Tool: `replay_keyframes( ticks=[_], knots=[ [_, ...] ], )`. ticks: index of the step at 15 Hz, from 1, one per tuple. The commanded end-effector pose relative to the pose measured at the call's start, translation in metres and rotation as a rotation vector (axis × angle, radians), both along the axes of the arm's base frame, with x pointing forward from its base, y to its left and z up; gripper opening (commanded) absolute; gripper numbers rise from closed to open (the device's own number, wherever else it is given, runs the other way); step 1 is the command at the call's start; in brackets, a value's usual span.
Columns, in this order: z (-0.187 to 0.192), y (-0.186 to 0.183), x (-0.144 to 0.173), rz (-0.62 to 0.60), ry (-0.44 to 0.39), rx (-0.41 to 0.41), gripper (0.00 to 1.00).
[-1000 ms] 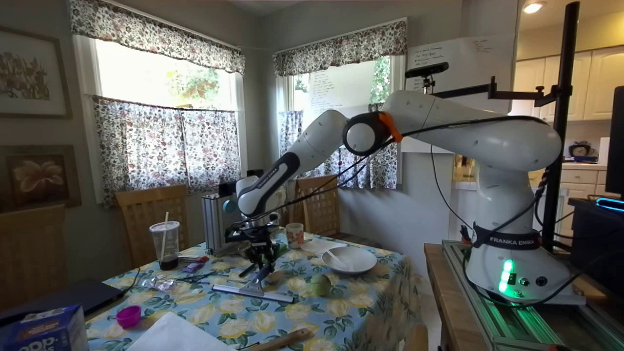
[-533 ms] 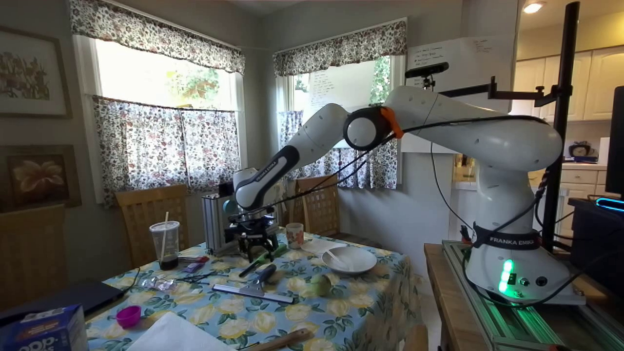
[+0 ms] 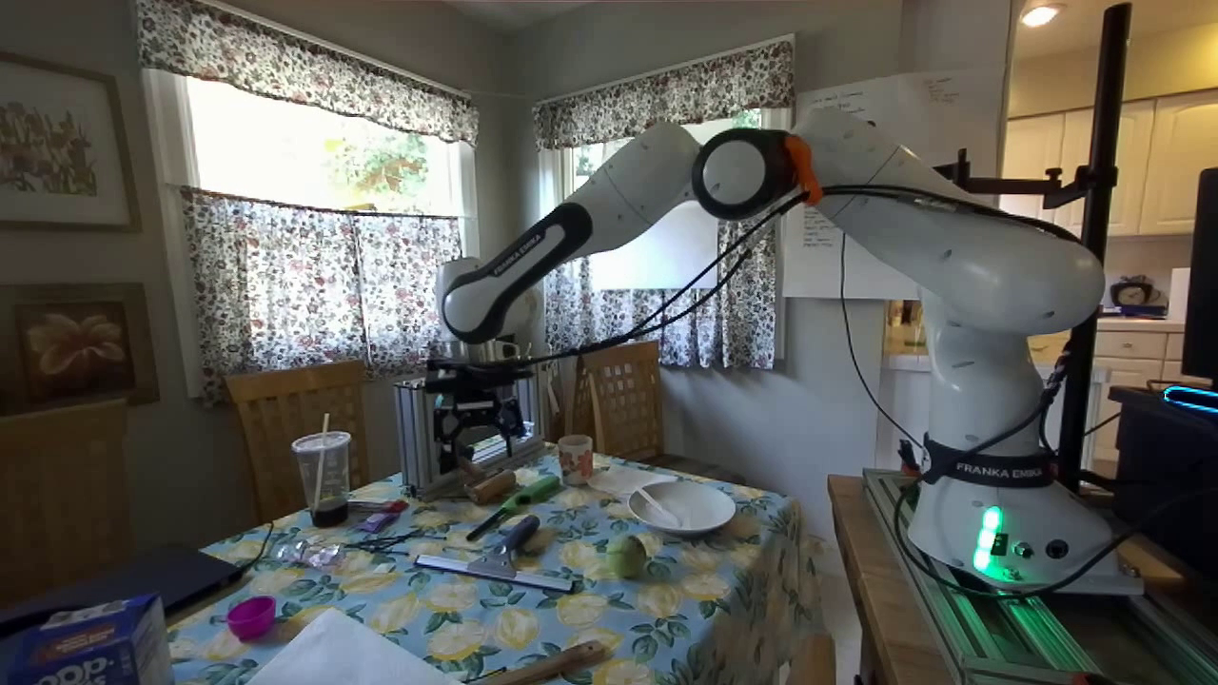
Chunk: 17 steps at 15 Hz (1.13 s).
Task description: Move the window wiper to the left
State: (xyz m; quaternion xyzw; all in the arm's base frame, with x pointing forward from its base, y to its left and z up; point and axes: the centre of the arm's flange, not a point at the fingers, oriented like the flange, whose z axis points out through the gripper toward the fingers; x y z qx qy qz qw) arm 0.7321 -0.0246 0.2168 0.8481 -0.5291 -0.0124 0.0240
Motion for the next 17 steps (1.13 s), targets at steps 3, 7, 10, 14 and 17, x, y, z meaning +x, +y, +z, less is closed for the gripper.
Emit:
replay_keyframes(
  ticks=[3, 7, 10, 14, 17],
  knots=[
    [0.065, 0.015, -0.091, 0.309, 0.017, 0.066, 1.00],
    [0.083, 0.020, -0.131, 0.531, 0.048, 0.094, 1.00],
    [0.085, 0.020, -0.160, 0.692, 0.085, 0.121, 1.00],
    [0.078, 0.023, -0.151, 0.740, 0.103, 0.145, 1.00],
    [0.081, 0.023, -0.164, 0.770, 0.108, 0.153, 1.00]
  ],
)
